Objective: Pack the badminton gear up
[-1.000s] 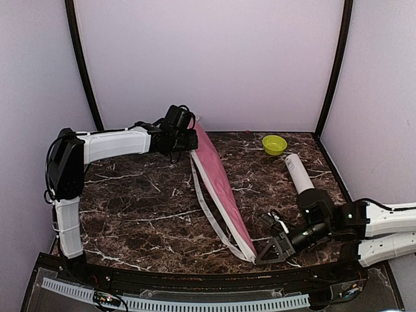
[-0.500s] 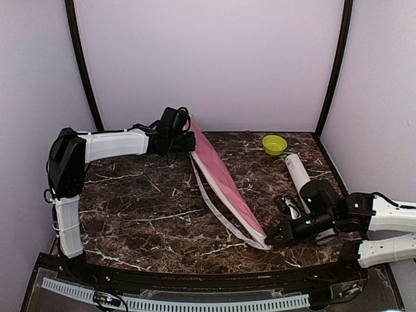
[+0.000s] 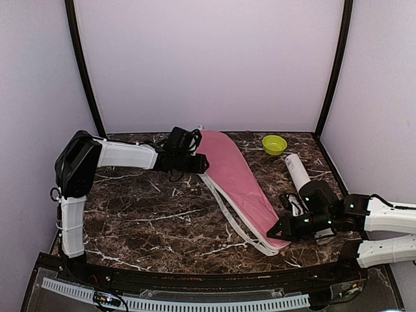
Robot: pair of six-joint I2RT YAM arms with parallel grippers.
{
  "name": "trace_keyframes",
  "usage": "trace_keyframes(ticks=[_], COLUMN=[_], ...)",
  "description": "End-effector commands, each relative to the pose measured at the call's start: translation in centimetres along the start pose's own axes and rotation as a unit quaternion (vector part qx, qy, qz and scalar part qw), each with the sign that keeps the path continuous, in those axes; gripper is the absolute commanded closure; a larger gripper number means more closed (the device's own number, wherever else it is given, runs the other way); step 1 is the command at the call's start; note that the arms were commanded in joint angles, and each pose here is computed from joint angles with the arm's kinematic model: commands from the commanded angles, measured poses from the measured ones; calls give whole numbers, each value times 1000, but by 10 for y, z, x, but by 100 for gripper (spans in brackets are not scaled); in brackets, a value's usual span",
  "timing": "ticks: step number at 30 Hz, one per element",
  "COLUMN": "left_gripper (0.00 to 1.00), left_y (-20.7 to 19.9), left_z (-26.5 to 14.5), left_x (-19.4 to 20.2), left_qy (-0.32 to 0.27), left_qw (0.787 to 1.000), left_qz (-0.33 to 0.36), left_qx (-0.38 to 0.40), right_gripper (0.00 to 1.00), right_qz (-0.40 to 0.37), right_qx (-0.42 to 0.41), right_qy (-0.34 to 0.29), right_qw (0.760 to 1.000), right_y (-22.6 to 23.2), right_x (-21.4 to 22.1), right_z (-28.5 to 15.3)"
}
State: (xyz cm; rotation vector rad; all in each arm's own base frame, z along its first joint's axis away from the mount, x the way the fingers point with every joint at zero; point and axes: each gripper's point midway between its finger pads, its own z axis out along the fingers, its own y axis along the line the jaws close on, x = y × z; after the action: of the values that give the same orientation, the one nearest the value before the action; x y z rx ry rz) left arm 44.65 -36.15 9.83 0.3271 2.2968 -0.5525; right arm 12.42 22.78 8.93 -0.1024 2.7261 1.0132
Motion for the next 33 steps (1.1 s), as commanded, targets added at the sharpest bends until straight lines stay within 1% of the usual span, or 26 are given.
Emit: trace_keyframes(ticks=[1, 4, 5, 9, 13, 16, 18, 21, 25, 26, 30, 33], left_gripper=[52, 48, 45, 35, 30, 27, 26, 25, 25, 25, 25, 23], left_y=[-16, -13, -11, -7, -3, 4, 12, 32, 85, 100, 166, 217], left_z=[-21, -31, -35, -52, -69, -79, -85, -93, -106, -111, -141, -179], left_x=[-1, 0, 0, 5, 9, 12, 13, 17, 20, 20, 23, 18], left_qy=[-11, -13, -14, -27, -30, -28, -28, -27, -31, -35, -62, -110], left_qw=[999, 999, 1000, 999, 999, 999, 999, 999, 997, 996, 989, 976], left_qz=[6, 9, 8, -5, -8, -10, -16, -28, -58, -67, -110, -144], left_qx=[36, 27, 23, 24, 23, 17, 18, 10, -27, -36, -77, -122], right_gripper=[73, 56, 51, 36, 23, 11, 7, 5, 4, 4, 4, 4], right_qz=[-36, -43, -45, -51, -77, -96, -106, -109, -90, -80, -37, -10], right_qx=[-23, -17, -15, -5, 2, 18, 23, 41, 50, 58, 90, 119], right_qy=[-35, -36, -38, -57, -98, -132, -153, -182, -229, -238, -299, -345], right_qw=[998, 998, 998, 997, 992, 986, 982, 976, 968, 966, 949, 931], right_y=[14, 13, 13, 15, 27, 32, 35, 25, 2, -10, -64, -107], right_x=[-14, -13, -14, -25, -50, -78, -100, -135, -188, -200, -250, -271], right_z=[-11, -17, -18, -19, -21, -23, -24, -22, -31, -33, -69, -105])
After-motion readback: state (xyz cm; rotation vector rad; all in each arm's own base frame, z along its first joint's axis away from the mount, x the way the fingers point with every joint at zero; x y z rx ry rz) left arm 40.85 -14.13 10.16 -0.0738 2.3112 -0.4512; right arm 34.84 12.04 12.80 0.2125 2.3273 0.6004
